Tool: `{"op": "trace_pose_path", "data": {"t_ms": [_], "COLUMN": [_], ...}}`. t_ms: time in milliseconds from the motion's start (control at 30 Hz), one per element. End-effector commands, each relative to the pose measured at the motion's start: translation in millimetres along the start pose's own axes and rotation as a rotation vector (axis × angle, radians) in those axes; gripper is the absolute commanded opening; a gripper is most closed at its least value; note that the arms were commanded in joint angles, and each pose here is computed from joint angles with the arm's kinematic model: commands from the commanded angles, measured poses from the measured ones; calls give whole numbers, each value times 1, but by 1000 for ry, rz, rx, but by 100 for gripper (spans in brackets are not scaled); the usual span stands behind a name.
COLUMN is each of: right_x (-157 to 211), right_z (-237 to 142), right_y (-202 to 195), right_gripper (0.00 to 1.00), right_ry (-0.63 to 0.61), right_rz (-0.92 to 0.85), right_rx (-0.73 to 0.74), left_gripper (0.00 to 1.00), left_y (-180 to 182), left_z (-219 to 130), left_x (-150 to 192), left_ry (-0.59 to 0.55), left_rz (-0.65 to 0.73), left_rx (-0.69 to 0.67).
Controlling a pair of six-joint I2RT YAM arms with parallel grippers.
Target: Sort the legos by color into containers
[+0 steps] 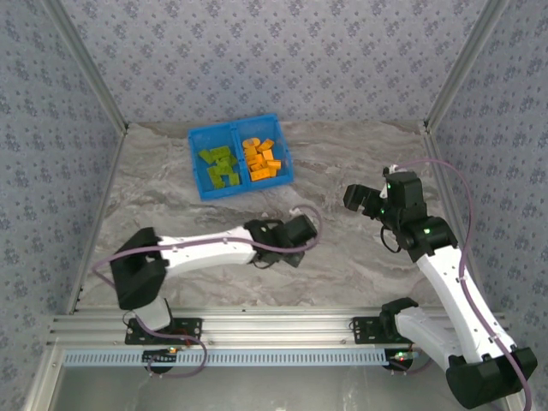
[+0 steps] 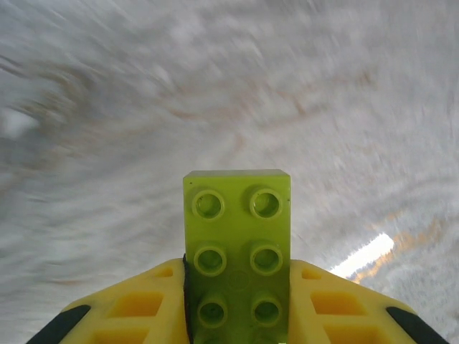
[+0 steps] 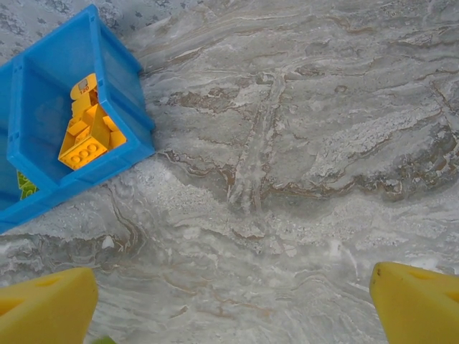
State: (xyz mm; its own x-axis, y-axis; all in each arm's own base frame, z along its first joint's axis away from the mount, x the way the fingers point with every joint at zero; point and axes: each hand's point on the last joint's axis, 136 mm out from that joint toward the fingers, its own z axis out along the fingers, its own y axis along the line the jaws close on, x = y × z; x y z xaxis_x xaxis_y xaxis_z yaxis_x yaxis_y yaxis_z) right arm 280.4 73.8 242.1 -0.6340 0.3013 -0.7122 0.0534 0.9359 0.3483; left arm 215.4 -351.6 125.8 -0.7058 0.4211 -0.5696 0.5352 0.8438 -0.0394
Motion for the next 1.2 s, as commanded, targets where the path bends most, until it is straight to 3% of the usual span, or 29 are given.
{"op": "trace_pose_path", "data": {"t_ms": [0, 267, 533, 900, 1033, 1167], "right_x": [5, 7, 7, 7, 10, 10], "right_z": [-1, -6, -8, -14, -11, -10], "right_y": [-4, -7, -7, -8, -7, -6], "right_gripper": [100, 100, 100, 100, 100, 100], "right_ry": [8, 4, 2, 10, 20, 18], "right_rz": [20, 15, 16, 13, 20, 28], "right_rx": [2, 9, 7, 10, 1, -4], "left_gripper": [25, 26, 26, 30, 40, 50], "left_y": [48, 176, 272, 316, 311, 308], "left_z": [-30, -61, -36, 36, 38, 18], "left_x": [-40, -100, -124, -115, -118, -129], "left_ry": [-104, -228, -220, -110, -117, -165], "left_rz": [-14, -183, -361, -490, -492, -489], "left_rx": [-88, -240, -291, -254, -217, -206]}}
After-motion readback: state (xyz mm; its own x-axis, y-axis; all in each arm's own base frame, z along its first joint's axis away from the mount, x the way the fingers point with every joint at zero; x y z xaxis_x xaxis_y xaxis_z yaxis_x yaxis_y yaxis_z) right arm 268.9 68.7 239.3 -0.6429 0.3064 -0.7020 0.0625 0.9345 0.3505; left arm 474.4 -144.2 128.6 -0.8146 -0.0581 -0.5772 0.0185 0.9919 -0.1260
